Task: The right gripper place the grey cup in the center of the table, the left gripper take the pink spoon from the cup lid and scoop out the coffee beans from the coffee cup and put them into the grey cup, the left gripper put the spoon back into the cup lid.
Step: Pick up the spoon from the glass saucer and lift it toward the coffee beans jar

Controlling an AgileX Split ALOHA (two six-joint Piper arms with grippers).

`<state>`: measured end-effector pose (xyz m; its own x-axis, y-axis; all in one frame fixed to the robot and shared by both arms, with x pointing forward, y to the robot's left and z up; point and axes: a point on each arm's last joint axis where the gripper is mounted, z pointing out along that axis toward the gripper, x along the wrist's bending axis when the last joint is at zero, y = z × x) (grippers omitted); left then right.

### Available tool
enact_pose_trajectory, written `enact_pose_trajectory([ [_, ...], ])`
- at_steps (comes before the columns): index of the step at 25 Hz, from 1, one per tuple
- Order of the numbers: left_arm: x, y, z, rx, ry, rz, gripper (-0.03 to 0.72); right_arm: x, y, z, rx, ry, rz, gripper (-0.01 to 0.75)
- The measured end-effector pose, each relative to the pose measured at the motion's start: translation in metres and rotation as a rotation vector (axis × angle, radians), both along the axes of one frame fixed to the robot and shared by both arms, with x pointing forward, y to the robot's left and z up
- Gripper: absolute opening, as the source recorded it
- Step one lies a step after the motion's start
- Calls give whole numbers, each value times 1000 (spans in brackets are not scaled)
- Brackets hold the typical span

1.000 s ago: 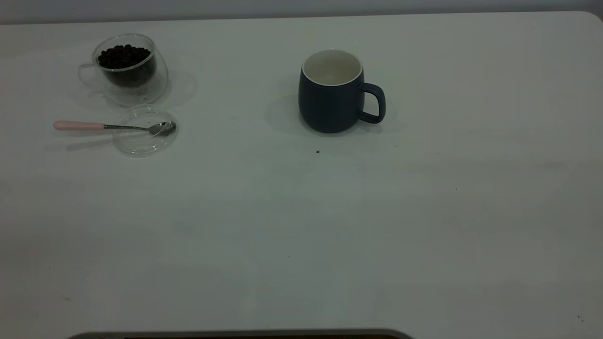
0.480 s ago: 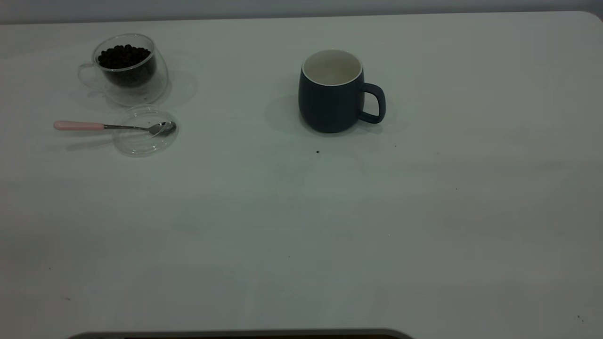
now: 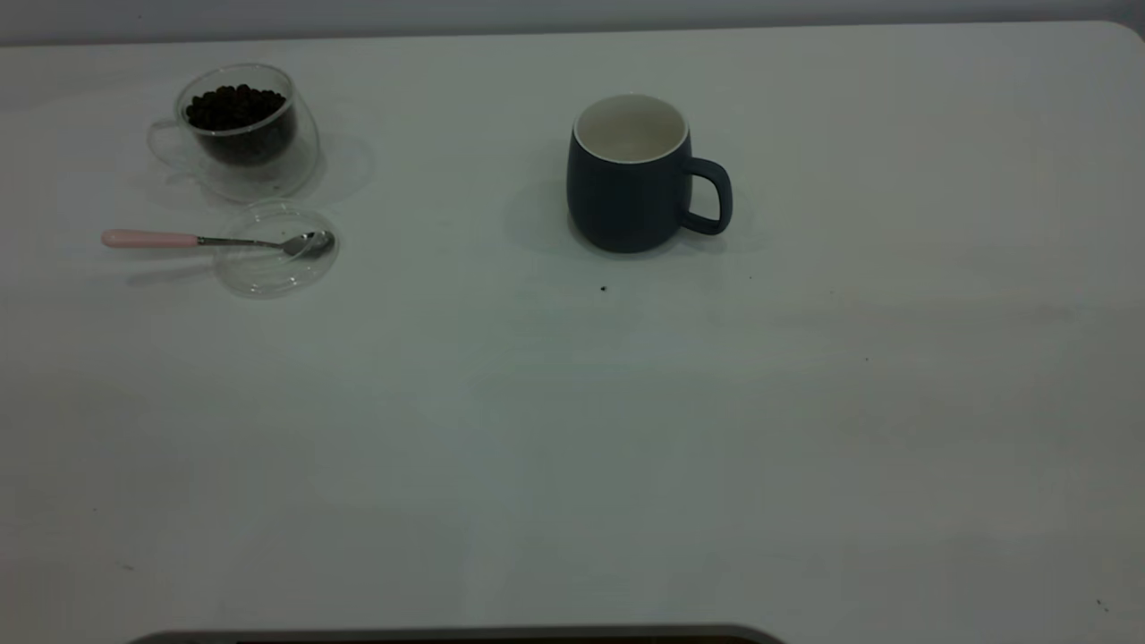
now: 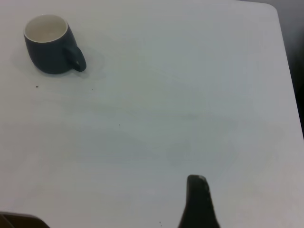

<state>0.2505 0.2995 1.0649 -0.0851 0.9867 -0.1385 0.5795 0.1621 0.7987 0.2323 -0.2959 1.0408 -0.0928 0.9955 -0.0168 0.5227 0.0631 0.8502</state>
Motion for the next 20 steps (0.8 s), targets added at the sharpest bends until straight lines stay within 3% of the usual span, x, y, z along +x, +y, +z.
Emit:
enact_pose_trajectory([
  [4, 43, 0, 21, -10, -5, 1, 582, 0, 0, 0, 0, 0, 0, 591],
  [9, 112, -6, 28, -86, 103, -41, 582, 0, 0, 0, 0, 0, 0, 590],
  [20, 247, -27, 14, -230, 323, -331, 582, 0, 0, 0, -1, 0, 0, 590],
])
